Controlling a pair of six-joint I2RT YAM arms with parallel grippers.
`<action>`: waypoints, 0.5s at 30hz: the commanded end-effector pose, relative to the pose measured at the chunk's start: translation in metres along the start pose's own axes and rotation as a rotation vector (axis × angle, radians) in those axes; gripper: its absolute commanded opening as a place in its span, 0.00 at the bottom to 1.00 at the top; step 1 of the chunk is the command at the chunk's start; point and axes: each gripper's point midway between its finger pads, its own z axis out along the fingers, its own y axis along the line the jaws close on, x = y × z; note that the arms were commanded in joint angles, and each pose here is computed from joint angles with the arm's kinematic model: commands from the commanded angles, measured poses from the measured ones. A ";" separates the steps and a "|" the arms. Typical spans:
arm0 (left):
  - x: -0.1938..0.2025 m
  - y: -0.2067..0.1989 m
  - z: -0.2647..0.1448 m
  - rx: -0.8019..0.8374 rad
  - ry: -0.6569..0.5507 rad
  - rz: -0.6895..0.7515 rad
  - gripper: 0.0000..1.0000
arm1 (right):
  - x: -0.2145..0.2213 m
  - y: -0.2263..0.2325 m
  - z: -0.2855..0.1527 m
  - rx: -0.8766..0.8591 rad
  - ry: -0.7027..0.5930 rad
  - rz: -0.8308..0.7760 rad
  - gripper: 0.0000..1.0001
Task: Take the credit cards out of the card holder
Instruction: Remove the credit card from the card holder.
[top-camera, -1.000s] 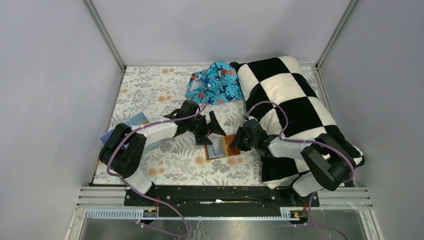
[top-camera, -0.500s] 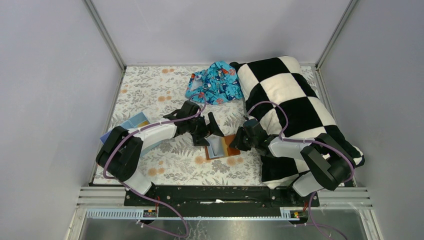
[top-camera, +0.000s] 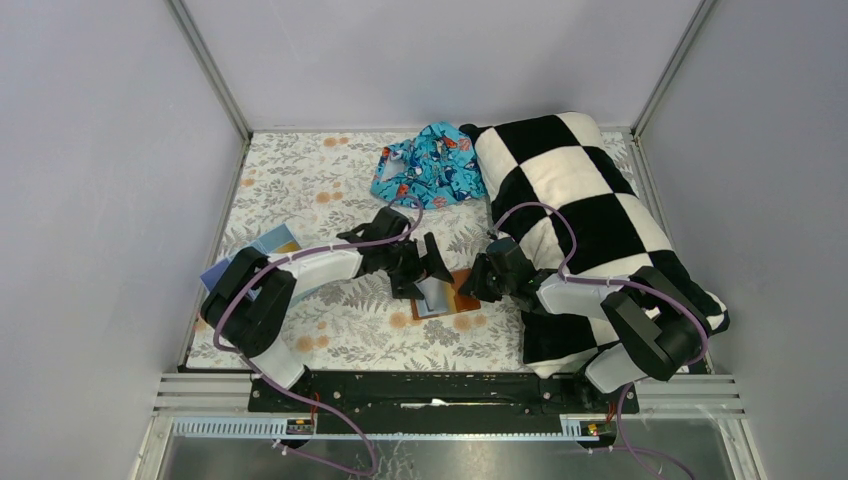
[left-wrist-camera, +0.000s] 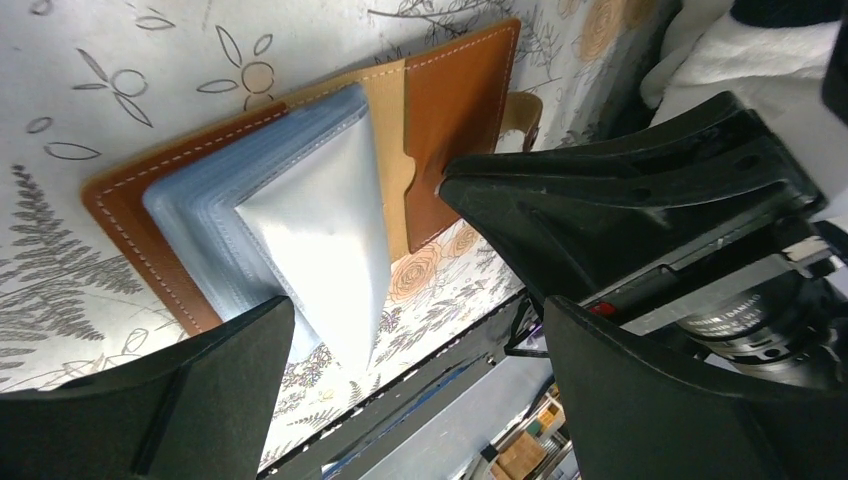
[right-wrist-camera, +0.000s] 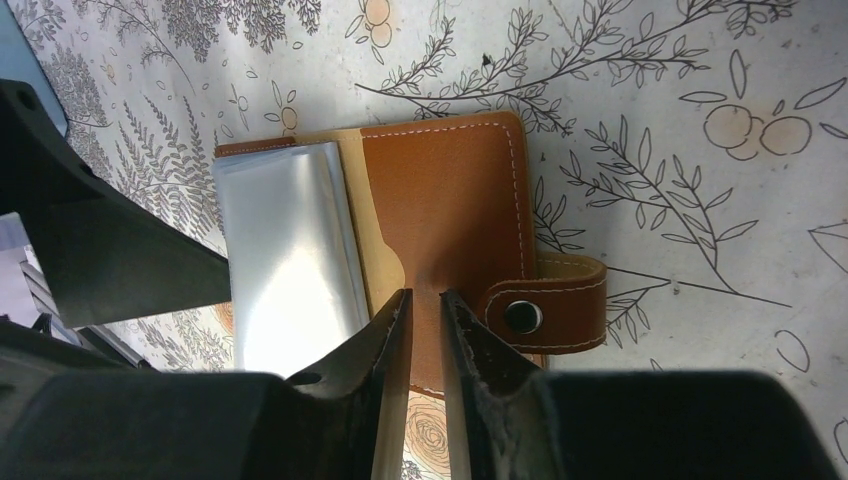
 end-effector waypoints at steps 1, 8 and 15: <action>-0.007 -0.025 0.005 0.053 -0.024 0.047 0.99 | 0.008 -0.015 -0.002 0.046 0.022 0.008 0.24; -0.012 -0.051 0.008 0.165 -0.055 0.068 0.99 | 0.007 -0.014 -0.004 0.029 0.013 0.010 0.25; -0.013 -0.063 0.016 0.229 -0.043 0.082 0.99 | -0.007 -0.012 -0.019 0.047 -0.047 0.031 0.35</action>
